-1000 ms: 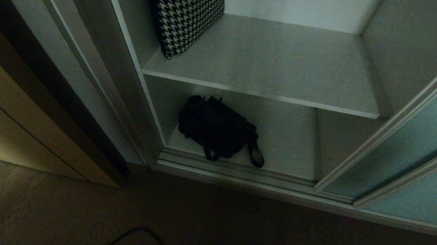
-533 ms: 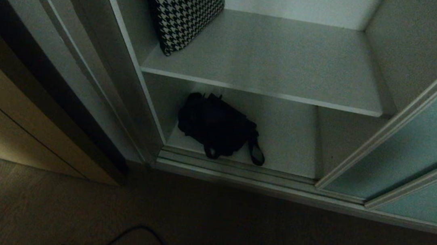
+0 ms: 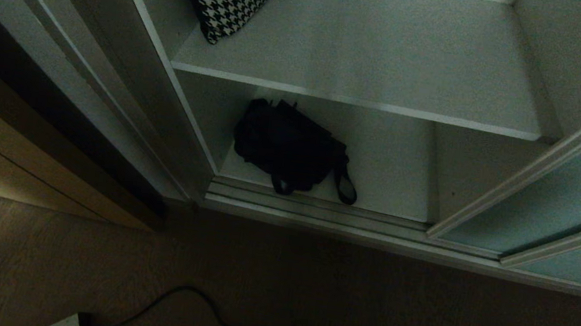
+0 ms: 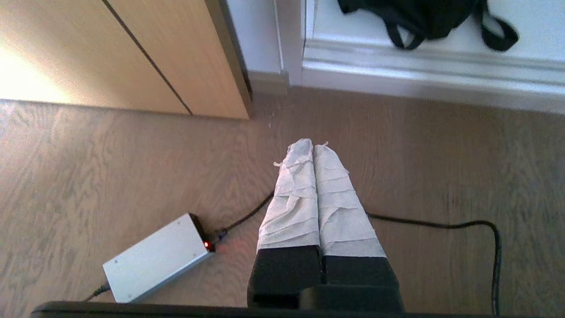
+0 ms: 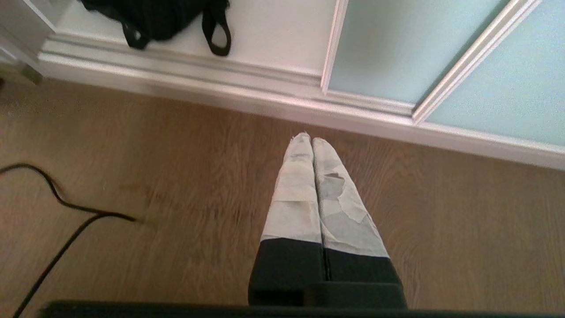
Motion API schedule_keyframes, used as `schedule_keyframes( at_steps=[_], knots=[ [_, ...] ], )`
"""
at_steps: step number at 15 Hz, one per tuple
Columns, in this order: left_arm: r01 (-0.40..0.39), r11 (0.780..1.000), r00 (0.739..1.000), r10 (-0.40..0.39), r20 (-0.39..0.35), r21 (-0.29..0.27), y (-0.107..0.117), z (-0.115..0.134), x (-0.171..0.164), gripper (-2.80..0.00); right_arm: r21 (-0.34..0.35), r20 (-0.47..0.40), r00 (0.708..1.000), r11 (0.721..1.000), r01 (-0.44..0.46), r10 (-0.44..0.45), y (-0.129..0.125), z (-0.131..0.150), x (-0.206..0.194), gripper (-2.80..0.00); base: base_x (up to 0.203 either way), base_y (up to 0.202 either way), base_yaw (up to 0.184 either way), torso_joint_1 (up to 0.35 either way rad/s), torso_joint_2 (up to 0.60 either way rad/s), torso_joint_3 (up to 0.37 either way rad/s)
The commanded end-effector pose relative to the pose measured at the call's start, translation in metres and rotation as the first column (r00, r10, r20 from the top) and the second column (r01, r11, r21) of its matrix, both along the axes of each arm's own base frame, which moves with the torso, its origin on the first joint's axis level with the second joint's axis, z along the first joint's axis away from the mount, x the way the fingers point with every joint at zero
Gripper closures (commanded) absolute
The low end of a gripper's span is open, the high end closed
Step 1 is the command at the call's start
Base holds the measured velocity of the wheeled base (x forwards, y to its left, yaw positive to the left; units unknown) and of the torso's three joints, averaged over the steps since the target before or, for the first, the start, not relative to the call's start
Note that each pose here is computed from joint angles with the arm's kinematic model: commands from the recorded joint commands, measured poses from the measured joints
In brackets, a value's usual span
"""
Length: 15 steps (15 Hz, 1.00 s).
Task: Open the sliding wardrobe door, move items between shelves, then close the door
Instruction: Open the door
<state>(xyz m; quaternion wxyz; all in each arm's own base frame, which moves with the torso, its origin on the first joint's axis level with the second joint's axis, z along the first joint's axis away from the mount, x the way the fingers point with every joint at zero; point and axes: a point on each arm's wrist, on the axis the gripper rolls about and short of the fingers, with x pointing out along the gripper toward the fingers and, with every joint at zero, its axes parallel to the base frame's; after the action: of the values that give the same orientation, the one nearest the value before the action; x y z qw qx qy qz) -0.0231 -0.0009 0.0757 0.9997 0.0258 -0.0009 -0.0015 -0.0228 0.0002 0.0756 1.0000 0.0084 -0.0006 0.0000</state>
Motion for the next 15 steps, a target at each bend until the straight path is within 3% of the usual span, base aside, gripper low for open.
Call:
schedule_keyframes(
  at_steps=[1, 15],
  knots=[
    [0.000, 1.000, 1.000, 0.000, -0.006, 0.001, 0.0000, -0.0002, 0.0003, 0.00, 0.000, 0.002, 1.000, 1.000, -0.001, 0.001, 0.0000, 0.0000, -0.0001, 0.00, 0.000, 0.000, 0.000, 0.003, 0.01, -0.192],
    [0.003, 1.000, 1.000, -0.003, -0.012, 0.005, 0.0000, 0.0000, -0.0001, 0.00, 0.000, 0.000, 1.000, 1.000, -0.002, 0.002, 0.0000, 0.0001, 0.0000, 0.00, 0.000, 0.000, 0.000, 0.002, 0.00, -0.195]
  ],
)
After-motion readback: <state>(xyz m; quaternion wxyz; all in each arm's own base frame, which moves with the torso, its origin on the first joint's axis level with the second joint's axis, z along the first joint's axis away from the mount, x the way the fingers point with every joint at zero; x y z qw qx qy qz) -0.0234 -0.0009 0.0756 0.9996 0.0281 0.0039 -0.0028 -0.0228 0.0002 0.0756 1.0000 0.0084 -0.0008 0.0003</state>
